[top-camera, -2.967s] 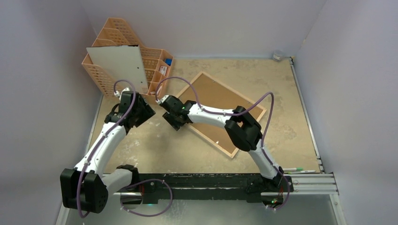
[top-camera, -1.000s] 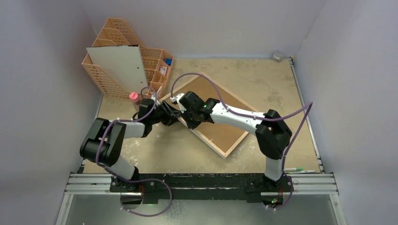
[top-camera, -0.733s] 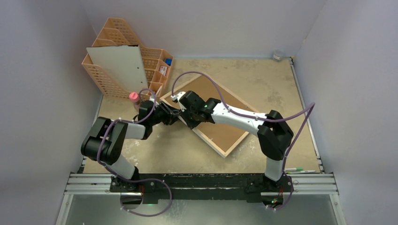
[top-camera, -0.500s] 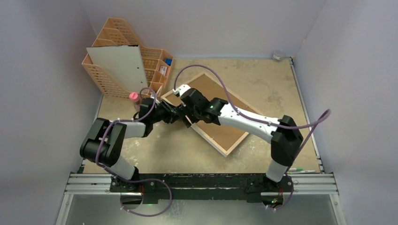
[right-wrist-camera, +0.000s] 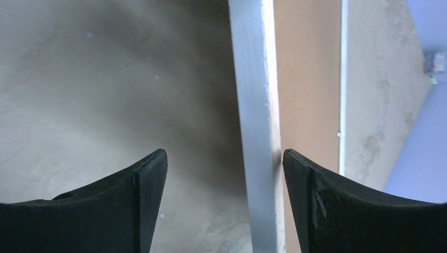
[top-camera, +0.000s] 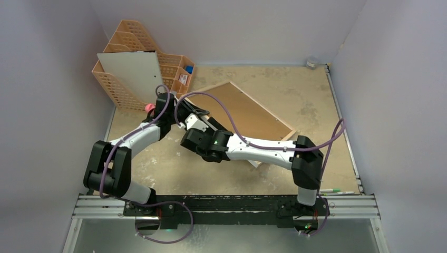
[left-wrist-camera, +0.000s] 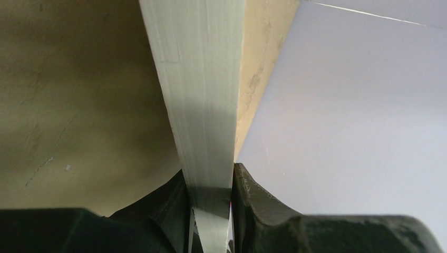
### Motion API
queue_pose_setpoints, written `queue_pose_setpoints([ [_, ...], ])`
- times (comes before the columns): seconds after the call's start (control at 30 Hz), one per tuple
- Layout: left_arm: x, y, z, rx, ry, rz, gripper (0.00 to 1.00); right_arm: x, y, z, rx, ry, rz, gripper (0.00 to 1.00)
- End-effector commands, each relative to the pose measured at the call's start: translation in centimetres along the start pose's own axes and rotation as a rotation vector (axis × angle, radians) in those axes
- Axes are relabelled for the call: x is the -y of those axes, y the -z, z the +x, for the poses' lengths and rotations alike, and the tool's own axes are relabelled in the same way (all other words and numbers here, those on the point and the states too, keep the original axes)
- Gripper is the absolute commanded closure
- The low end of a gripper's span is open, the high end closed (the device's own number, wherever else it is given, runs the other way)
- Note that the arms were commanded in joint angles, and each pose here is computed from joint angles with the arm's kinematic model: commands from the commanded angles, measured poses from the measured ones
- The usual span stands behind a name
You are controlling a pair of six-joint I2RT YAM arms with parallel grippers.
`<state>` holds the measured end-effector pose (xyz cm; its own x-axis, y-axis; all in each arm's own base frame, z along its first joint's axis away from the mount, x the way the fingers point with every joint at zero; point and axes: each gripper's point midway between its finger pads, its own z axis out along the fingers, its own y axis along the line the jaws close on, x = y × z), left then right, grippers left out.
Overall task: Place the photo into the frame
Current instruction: Turn over the photo frame at the center of the board.
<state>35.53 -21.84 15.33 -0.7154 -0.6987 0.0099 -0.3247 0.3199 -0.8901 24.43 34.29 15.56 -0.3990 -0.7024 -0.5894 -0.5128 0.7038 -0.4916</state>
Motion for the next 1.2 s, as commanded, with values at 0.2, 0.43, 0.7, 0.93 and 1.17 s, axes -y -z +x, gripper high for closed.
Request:
queue_pose_setpoints([
  [0.2, 5.0, 2.6, 1.1, -0.037, -0.073, 0.085, 1.00, 4.0, -0.2, 2.4, -0.061, 0.098, 0.285, 0.29],
  [0.43, 5.1, 3.2, 1.3, -0.041, -0.102, 0.071, 1.00, 4.5, 0.3, 1.1, -0.026, 0.072, 0.304, 0.56],
  [0.7, 6.3, 3.9, 0.8, -0.029, -0.198, 0.039, 0.75, 5.5, 1.8, -1.6, 0.025, 0.015, 0.293, 0.81],
  [0.93, 9.4, 5.5, -0.4, -0.001, -0.320, 0.050, 0.38, 7.3, 4.1, -4.8, 0.091, -0.021, 0.281, 0.89],
  [1.17, 12.7, 11.4, -8.3, 0.301, -0.538, -0.119, 0.35, 9.1, 6.1, -9.8, 0.223, -0.168, 0.098, 0.92],
])
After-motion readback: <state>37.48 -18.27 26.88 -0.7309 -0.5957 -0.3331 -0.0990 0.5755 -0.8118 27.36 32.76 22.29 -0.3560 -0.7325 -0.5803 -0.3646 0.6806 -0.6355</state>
